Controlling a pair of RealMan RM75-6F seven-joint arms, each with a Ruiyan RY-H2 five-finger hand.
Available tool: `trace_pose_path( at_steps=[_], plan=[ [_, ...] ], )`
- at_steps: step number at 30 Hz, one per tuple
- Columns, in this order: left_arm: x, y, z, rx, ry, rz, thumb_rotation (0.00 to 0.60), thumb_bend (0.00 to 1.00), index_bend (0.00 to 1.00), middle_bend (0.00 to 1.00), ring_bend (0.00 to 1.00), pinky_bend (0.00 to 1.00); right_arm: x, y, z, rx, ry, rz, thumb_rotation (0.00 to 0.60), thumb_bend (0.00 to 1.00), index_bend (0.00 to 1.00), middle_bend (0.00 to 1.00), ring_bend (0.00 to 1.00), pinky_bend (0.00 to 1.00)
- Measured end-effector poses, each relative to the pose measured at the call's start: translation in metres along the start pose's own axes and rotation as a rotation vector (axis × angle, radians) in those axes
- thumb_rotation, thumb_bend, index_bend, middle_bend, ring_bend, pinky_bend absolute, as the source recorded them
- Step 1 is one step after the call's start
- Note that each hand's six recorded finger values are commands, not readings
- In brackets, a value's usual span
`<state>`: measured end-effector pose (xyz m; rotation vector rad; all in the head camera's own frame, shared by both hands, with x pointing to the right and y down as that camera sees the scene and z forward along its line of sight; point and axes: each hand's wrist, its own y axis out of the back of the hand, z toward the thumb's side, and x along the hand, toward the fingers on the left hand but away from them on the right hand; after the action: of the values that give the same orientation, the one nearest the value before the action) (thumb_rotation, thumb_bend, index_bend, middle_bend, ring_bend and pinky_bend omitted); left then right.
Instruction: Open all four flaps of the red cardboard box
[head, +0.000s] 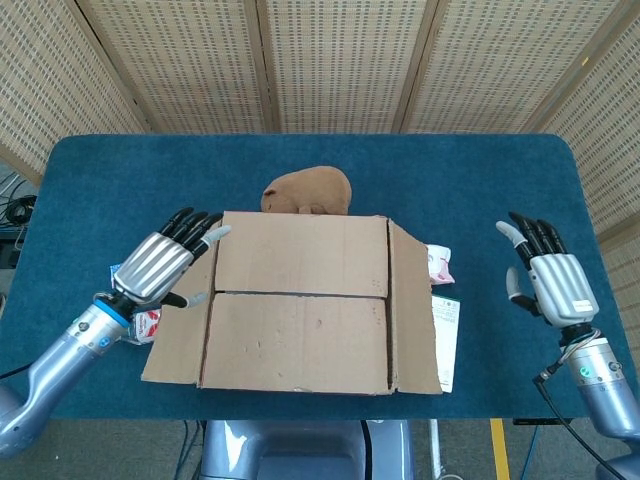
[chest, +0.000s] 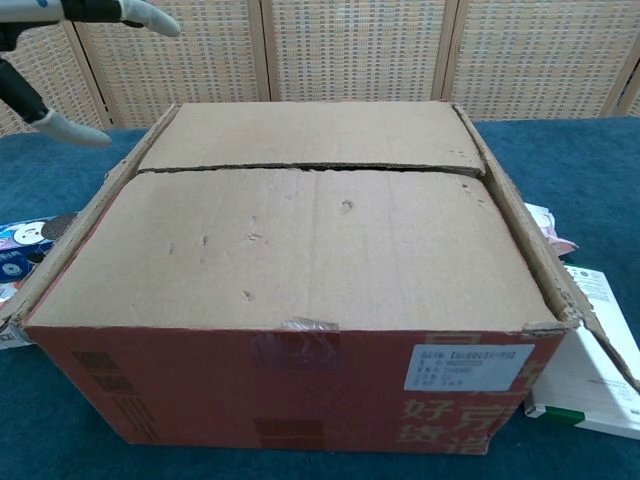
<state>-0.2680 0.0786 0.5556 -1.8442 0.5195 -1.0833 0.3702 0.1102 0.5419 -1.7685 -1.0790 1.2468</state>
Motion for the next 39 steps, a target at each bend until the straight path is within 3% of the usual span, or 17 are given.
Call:
trace_pose_path(
  at_steps=[11, 27, 39],
  plan=[
    [0.030, -0.016, 0.023, -0.025, 0.006, 0.006, 0.496, 0.20, 0.02, 0.00, 0.00, 0.00, 0.010, -0.006, 0.001, 0.031, 0.009, -0.025, 0.600, 0.65, 0.09, 0.03, 0.00, 0.00],
    [0.045, -0.028, 0.037, -0.054, -0.001, -0.041, 0.495, 0.19, 0.01, 0.00, 0.00, 0.00, 0.018, -0.009, -0.004, 0.038, 0.000, -0.028, 0.600, 0.65, 0.09, 0.03, 0.00, 0.00],
    [0.060, -0.034, 0.038, -0.013, 0.018, -0.027, 0.494, 0.19, 0.01, 0.00, 0.00, 0.00, 0.021, -0.009, -0.010, 0.022, -0.018, -0.025, 0.600, 0.64, 0.09, 0.03, 0.00, 0.00]
  ],
)
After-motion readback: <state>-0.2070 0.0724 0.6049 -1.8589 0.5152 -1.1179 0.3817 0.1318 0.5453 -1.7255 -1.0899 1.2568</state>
